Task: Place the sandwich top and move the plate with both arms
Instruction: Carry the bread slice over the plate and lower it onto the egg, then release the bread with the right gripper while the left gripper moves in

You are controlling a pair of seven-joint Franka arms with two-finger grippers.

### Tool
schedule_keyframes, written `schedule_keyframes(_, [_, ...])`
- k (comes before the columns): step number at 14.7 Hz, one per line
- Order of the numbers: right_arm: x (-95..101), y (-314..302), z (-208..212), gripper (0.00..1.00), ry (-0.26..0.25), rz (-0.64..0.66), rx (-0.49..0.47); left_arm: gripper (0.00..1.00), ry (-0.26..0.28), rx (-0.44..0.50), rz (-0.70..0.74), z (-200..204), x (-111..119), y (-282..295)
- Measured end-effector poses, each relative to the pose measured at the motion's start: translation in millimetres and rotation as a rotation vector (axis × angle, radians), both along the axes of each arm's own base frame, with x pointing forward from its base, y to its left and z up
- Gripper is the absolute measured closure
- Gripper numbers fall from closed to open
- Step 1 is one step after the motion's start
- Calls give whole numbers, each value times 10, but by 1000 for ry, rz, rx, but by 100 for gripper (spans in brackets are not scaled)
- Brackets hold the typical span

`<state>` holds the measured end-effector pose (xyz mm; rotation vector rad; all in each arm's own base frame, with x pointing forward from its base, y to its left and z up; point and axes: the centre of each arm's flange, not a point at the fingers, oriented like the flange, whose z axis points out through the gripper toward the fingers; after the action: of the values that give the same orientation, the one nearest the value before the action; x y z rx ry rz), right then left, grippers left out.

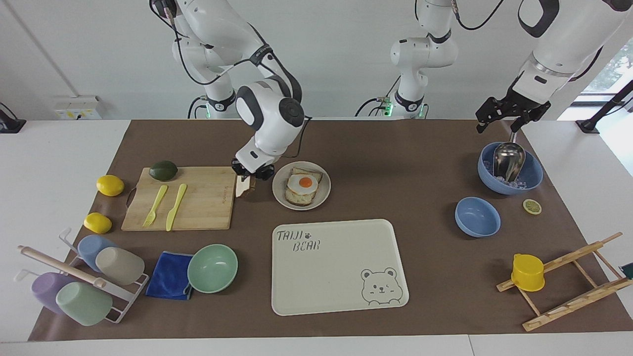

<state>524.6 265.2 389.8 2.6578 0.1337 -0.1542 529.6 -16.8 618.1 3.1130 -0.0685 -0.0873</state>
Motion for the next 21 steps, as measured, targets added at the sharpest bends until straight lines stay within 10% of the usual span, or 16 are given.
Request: schedule_keyframes(21, [-344,1199,-312,92,-75,14,65,0,-6,-14,23,-121,-19,-69])
